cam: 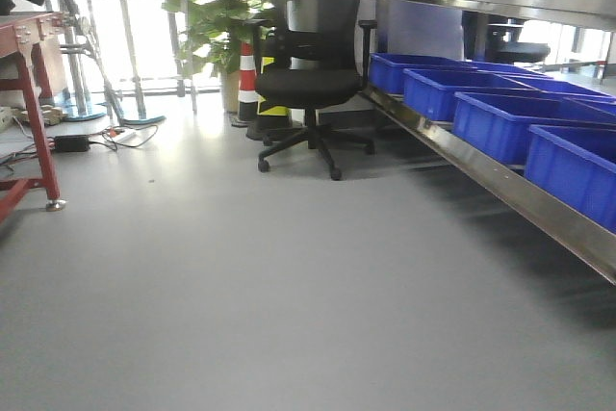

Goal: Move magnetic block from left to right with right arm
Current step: 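Drive the base away from the table holding the cube in the right gripper, then drive the base around the chair to the second carpeted table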

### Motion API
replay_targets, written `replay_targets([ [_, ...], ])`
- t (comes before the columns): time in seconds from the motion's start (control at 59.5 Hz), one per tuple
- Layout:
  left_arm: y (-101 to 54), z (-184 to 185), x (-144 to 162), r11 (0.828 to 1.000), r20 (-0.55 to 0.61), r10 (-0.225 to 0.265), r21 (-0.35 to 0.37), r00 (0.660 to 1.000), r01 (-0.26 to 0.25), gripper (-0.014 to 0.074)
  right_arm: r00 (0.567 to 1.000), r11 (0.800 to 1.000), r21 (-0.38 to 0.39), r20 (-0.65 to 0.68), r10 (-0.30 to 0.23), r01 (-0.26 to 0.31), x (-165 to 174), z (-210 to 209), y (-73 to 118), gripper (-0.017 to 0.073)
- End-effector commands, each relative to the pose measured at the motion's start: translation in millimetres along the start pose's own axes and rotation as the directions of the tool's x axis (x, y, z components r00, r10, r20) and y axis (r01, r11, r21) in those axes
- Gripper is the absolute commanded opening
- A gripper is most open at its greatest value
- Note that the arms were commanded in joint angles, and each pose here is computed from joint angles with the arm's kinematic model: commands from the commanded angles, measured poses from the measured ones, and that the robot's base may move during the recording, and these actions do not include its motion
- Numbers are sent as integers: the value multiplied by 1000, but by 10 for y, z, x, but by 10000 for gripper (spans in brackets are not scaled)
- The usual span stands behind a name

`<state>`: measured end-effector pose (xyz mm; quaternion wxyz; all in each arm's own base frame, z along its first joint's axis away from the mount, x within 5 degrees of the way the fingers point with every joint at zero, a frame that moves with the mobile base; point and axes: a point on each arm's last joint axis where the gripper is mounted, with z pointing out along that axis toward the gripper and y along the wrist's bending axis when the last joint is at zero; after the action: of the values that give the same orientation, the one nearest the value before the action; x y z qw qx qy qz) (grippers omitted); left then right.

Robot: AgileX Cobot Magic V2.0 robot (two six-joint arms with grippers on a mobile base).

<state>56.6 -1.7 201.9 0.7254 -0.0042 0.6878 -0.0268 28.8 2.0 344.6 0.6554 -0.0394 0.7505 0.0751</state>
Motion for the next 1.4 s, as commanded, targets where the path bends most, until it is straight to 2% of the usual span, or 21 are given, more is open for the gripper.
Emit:
replay_targets([
  [0.0,-5,-11,-55,1000,93,-5,9,996,4,-116,996,1000,-3,90,-12,13,-147,-8,11,147],
  [1.379,-5,-11,-55,1000,93,-5,9,996,4,-116,996,1000,-3,90,-12,13,-147,-8,11,147],
])
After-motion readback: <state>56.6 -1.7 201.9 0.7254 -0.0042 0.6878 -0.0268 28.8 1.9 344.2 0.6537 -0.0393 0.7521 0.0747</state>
